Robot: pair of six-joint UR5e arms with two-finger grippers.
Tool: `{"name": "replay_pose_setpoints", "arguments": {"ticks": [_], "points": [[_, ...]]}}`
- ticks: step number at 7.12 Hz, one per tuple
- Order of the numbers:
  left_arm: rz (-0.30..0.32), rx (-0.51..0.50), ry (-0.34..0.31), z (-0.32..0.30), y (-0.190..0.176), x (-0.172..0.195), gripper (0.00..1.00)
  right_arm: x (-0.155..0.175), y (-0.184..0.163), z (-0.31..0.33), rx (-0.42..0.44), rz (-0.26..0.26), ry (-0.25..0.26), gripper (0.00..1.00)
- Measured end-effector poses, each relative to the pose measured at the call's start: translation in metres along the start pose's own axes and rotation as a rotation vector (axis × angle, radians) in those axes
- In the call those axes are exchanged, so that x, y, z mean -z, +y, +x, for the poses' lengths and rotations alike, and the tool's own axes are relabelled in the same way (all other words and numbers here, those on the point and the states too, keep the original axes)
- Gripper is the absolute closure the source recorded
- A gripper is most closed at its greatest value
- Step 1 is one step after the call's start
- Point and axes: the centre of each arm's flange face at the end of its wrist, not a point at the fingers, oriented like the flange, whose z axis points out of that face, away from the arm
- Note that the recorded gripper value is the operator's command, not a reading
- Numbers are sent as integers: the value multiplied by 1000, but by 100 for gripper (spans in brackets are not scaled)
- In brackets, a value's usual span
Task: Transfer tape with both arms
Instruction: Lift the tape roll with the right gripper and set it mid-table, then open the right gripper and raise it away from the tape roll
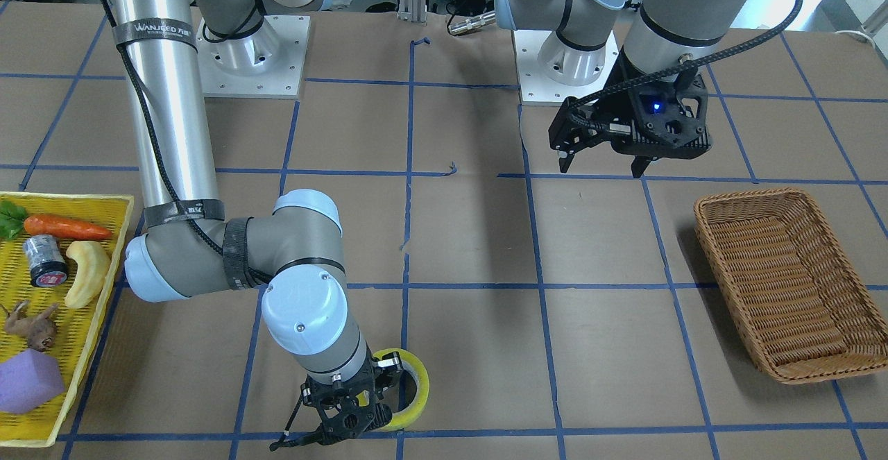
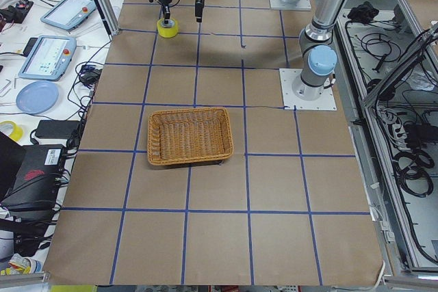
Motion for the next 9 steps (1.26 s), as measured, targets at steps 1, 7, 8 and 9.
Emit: {"name": "replay_pose_setpoints", "arguments": {"ticks": [1, 7, 8, 9], "points": [[1, 0, 0, 0, 0, 0, 0, 13, -2, -1, -1, 15, 2, 0], [8, 17, 4, 7, -4, -1, 0, 228, 90, 95, -159, -105, 137, 0], [25, 26, 6, 11, -10, -5, 0, 261, 125, 109, -201, -121, 139, 0], [40, 33, 8, 24, -14, -10, 0, 284, 158, 111, -227, -121, 140, 0]]}}
